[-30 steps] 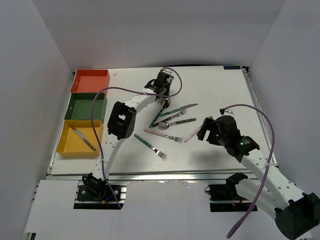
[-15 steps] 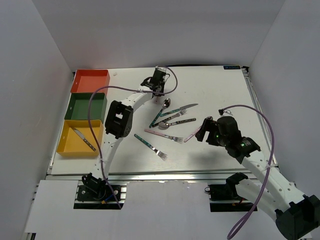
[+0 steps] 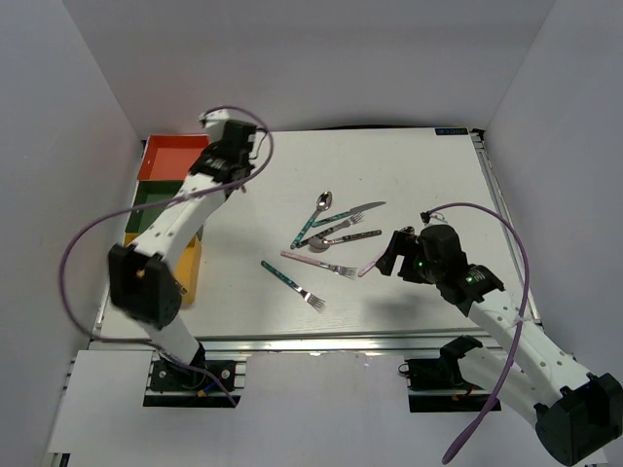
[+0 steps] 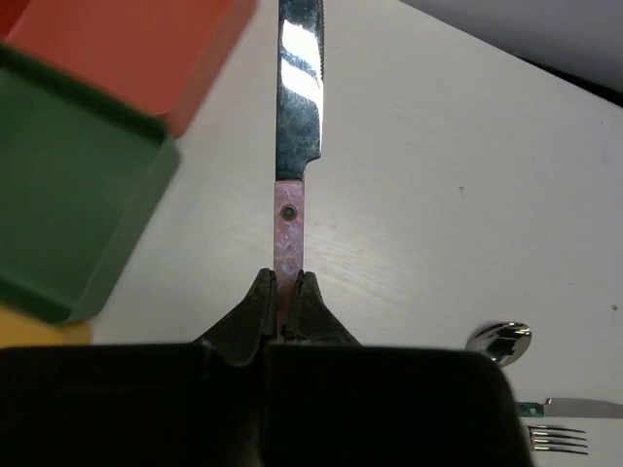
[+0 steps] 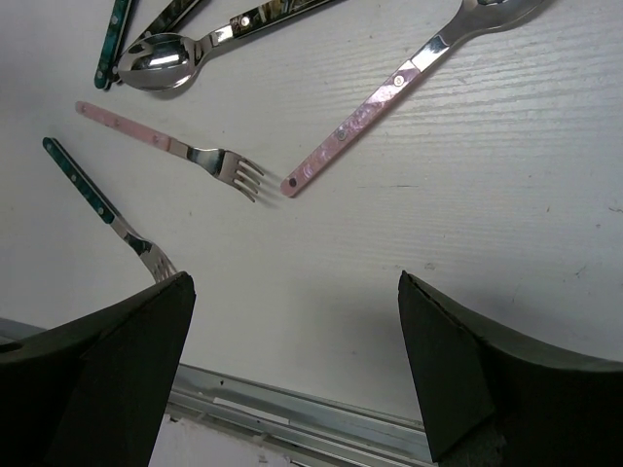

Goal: Sort the eating utensils into containers

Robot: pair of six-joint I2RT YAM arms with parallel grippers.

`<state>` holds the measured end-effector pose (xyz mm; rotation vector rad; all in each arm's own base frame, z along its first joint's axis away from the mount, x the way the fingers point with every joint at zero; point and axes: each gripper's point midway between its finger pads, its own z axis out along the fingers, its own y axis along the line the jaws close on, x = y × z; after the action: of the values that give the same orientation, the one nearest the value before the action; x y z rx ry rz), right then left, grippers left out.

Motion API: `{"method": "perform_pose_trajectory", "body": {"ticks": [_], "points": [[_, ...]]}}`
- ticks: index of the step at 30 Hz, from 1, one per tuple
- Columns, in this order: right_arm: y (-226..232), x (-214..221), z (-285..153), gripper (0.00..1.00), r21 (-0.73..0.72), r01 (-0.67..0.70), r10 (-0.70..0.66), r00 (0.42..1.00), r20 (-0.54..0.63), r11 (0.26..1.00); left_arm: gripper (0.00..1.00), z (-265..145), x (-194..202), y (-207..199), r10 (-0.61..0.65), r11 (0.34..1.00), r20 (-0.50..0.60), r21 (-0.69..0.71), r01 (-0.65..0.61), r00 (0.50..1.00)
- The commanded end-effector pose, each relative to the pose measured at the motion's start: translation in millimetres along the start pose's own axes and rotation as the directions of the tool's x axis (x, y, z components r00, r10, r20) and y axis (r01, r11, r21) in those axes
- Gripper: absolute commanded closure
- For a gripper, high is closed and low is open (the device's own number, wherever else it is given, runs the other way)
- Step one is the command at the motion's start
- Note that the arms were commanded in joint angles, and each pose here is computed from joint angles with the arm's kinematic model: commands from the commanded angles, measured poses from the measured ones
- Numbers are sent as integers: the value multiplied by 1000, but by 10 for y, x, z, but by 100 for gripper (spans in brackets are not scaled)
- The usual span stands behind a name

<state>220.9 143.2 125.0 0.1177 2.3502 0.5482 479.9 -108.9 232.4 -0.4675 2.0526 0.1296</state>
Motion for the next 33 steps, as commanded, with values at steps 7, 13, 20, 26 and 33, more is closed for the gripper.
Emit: {"method": "perform_pose_trajectory", "body": {"ticks": [7, 13, 20, 26, 33], "points": [[196, -114, -21, 11, -83, 42, -40, 999, 24, 996, 100, -730, 707, 1922, -298, 898, 27, -332, 290, 954], [268, -82, 26, 11, -114, 47, -49, 999, -16, 992, 100, -905, 1026, 2426, -273, 869, -22, -435, 237, 962], [321, -96, 53, 11, -136, 39, -41, 999, -12, 990, 100, -963, 1232, 2634, -214, 877, -112, -459, 141, 970], [343, -67, 82, 11, -160, 26, -27, 1000, -7, 987, 100, -943, 1259, 2628, -131, 894, -210, -448, 24, 969], [380, -83, 116, 11, -179, 27, -27, 1000, 0, 983, 81, -1007, 1185, 2760, -116, 864, -197, -503, 1, 973]]}}
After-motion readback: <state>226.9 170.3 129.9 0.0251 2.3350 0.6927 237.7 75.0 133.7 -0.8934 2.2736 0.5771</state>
